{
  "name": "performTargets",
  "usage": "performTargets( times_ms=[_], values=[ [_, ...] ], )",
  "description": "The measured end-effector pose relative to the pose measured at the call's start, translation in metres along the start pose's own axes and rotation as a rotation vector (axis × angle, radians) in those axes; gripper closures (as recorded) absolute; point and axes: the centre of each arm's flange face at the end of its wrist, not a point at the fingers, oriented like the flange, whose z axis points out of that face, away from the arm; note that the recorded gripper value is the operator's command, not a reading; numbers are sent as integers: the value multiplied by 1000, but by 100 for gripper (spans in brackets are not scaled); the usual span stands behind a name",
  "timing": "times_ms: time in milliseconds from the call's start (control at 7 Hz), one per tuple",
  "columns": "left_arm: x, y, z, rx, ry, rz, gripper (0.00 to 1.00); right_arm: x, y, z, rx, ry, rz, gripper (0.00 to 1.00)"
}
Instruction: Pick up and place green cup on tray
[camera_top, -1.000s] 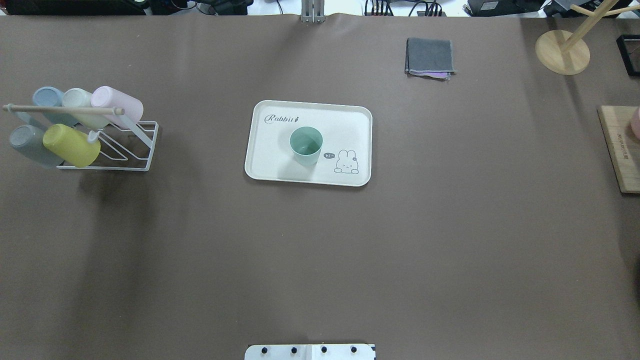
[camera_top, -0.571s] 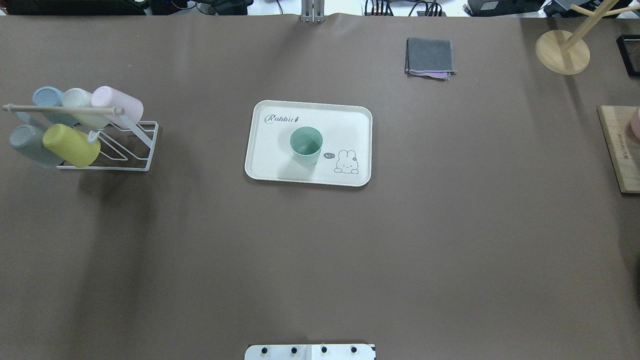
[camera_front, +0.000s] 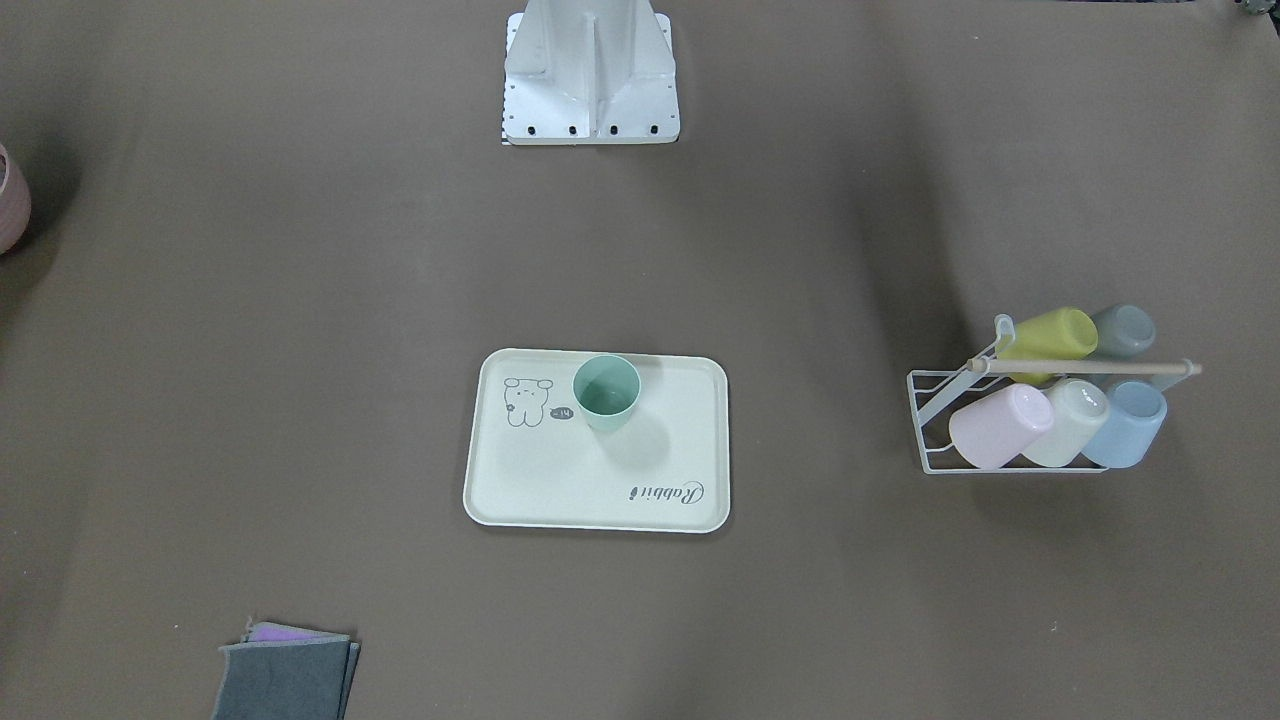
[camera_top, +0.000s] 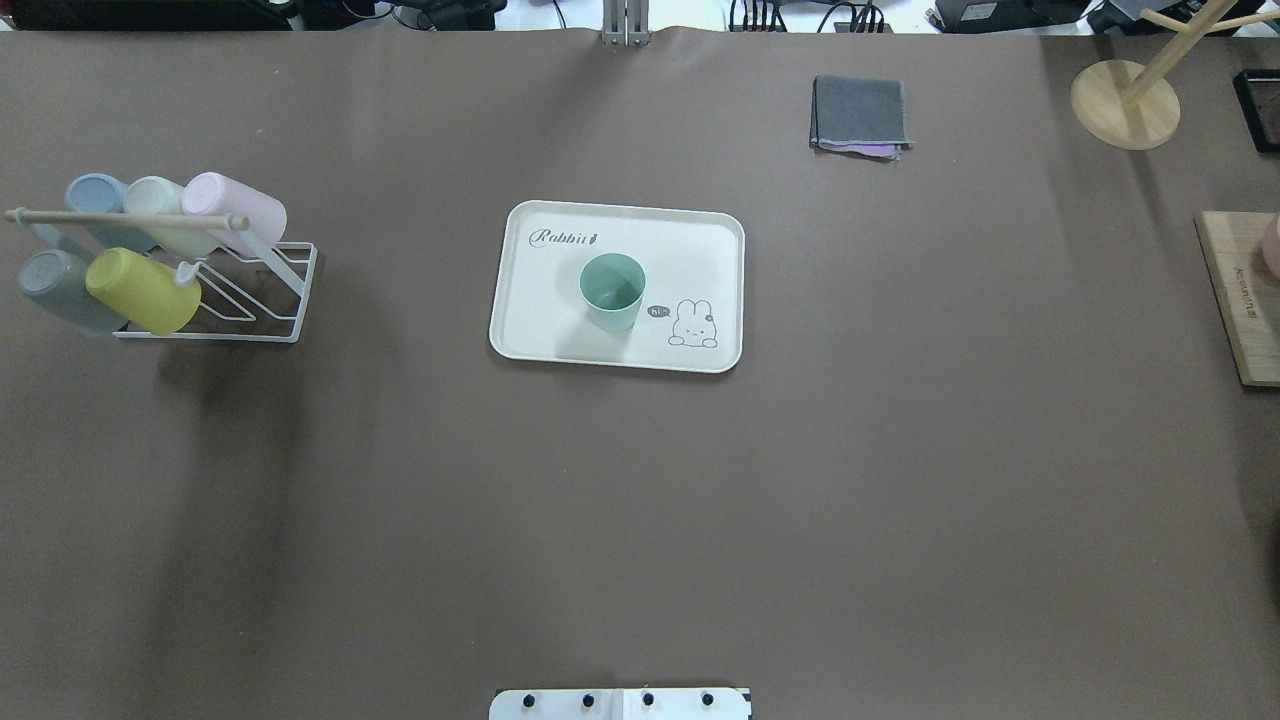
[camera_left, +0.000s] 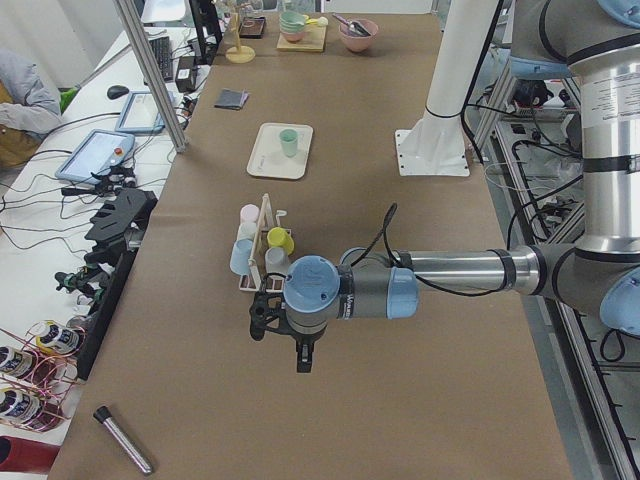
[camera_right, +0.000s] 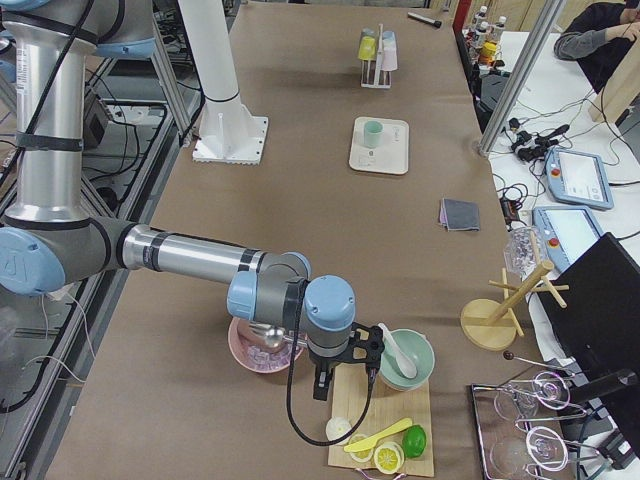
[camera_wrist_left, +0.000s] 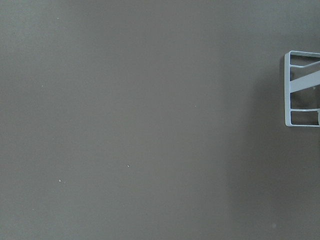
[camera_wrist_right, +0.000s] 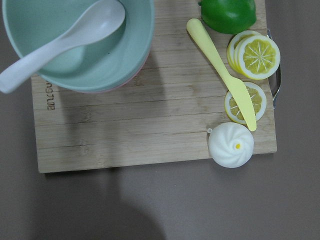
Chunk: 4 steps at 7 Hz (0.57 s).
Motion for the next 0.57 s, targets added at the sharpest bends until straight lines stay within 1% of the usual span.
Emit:
performTargets(
  times_ms=[571],
  values=[
    [-7,1,6,-11,-10,-11,2,1,0,1,-1,0,3,0]
  ],
)
